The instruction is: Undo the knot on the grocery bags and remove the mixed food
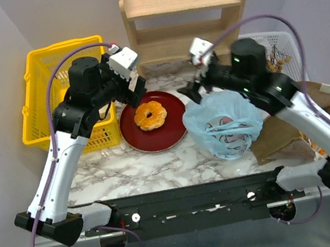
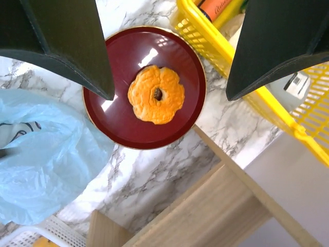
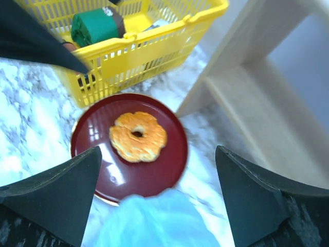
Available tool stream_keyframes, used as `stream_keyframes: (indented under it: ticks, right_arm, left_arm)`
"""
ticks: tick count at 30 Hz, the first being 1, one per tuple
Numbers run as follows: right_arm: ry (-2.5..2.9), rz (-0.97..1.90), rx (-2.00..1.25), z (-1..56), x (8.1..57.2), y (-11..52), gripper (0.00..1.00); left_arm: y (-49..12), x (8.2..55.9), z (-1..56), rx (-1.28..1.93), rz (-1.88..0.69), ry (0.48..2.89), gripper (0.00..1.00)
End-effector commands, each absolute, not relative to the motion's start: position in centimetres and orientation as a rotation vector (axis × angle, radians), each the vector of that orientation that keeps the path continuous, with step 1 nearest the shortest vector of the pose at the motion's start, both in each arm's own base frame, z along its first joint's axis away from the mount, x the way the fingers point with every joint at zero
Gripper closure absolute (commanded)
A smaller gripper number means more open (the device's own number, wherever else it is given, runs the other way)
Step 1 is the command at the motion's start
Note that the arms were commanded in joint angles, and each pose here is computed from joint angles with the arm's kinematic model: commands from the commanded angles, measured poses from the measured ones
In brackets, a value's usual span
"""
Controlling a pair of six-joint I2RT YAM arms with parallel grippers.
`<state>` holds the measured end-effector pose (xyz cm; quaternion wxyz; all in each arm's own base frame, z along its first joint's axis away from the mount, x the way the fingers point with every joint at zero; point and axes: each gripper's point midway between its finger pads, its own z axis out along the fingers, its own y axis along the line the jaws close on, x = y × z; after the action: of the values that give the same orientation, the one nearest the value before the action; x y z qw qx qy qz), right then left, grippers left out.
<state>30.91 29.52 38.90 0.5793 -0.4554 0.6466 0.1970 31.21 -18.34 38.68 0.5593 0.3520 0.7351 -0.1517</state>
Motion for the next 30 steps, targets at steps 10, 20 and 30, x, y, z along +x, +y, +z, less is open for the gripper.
stream_keyframes:
  ticks: [10, 20, 30]
  right_arm:
    - [2.03, -0.131, -0.917, 30.7, 23.7, 6.1, 0.04]
    - [2.324, -0.452, -0.804, 26.2, 12.0, -3.6, 0.01]
    - [2.463, -0.895, -0.736, 23.7, 10.9, -9.5, 0.01]
  left_arm:
    - [-32.1, 29.0, 26.6, 1.326, -0.671, 1.843, 0.01]
    - [-37.4, 32.8, 21.1, 1.377, -0.618, 1.858, 0.01]
    - [-38.0, 35.2, 13.0, 1.461, -0.5, 2.022, 0.01]
